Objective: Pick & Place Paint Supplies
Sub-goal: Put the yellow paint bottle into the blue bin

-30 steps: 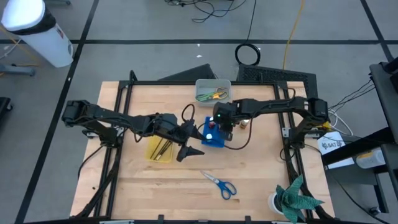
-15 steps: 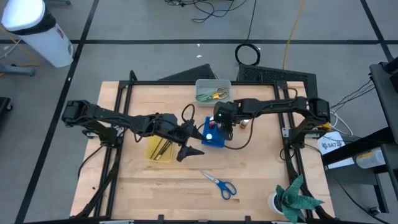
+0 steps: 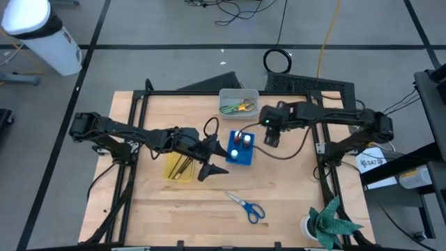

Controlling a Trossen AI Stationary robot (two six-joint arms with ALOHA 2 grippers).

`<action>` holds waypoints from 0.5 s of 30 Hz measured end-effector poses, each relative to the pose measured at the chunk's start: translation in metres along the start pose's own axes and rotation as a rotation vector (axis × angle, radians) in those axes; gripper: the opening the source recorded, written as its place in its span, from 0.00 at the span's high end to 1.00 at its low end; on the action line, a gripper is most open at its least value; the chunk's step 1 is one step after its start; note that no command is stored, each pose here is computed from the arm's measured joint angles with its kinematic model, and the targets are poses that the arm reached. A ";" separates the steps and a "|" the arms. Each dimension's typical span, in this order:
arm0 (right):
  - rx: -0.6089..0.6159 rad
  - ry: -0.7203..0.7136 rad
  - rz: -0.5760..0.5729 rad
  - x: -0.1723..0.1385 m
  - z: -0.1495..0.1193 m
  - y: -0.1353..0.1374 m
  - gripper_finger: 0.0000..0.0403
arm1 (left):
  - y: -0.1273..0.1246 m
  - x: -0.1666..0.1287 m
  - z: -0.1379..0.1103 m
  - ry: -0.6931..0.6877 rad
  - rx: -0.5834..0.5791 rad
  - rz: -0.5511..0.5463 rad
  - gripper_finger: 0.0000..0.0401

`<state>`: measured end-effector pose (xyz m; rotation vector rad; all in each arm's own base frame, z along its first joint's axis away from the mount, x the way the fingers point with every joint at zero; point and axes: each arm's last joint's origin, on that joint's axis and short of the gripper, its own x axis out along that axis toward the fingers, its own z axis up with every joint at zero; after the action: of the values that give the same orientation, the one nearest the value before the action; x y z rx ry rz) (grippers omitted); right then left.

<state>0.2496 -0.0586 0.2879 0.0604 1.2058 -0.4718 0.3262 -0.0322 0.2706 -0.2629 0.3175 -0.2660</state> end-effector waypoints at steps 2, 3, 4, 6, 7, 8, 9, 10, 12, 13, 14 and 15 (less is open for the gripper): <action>0.059 0.009 -0.007 -0.003 -0.006 -0.008 0.50 | -0.001 0.000 0.000 0.000 0.000 -0.002 0.18; 0.084 0.015 -0.010 -0.002 -0.008 -0.011 0.50 | -0.001 0.000 0.000 0.000 -0.001 -0.002 0.19; 0.101 0.024 0.001 -0.001 -0.011 -0.014 0.50 | -0.001 0.000 0.000 -0.001 -0.001 -0.002 0.19; 0.120 0.049 0.038 0.005 -0.016 -0.018 0.50 | -0.001 0.000 0.000 0.000 -0.001 -0.004 0.20; 0.120 0.065 0.053 0.009 -0.019 -0.019 0.50 | -0.002 0.000 0.000 0.001 0.000 -0.006 0.20; 0.116 0.080 0.067 0.013 -0.022 -0.020 0.49 | -0.002 0.001 -0.001 0.001 0.000 -0.007 0.21; 0.113 0.092 0.076 0.017 -0.024 -0.021 0.49 | -0.003 0.001 -0.001 0.002 0.000 -0.009 0.21; 0.111 0.105 0.083 0.021 -0.027 -0.023 0.48 | -0.004 0.001 -0.001 0.003 0.001 -0.011 0.22; 0.112 0.116 0.080 0.029 -0.031 -0.025 0.46 | -0.005 0.001 -0.001 0.004 0.003 -0.015 0.22; 0.117 0.119 0.078 0.032 -0.032 -0.026 0.46 | -0.006 0.001 -0.001 0.005 0.006 -0.017 0.22; 0.123 0.118 0.076 0.034 -0.033 -0.027 0.45 | -0.006 0.001 -0.002 0.005 0.008 -0.018 0.21; 0.128 0.113 0.074 0.037 -0.034 -0.028 0.45 | -0.007 0.001 -0.002 0.006 0.010 -0.020 0.21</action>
<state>0.2194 -0.0854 0.2480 0.2430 1.2788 -0.4851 0.3254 -0.0394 0.2707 -0.2559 0.3194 -0.2884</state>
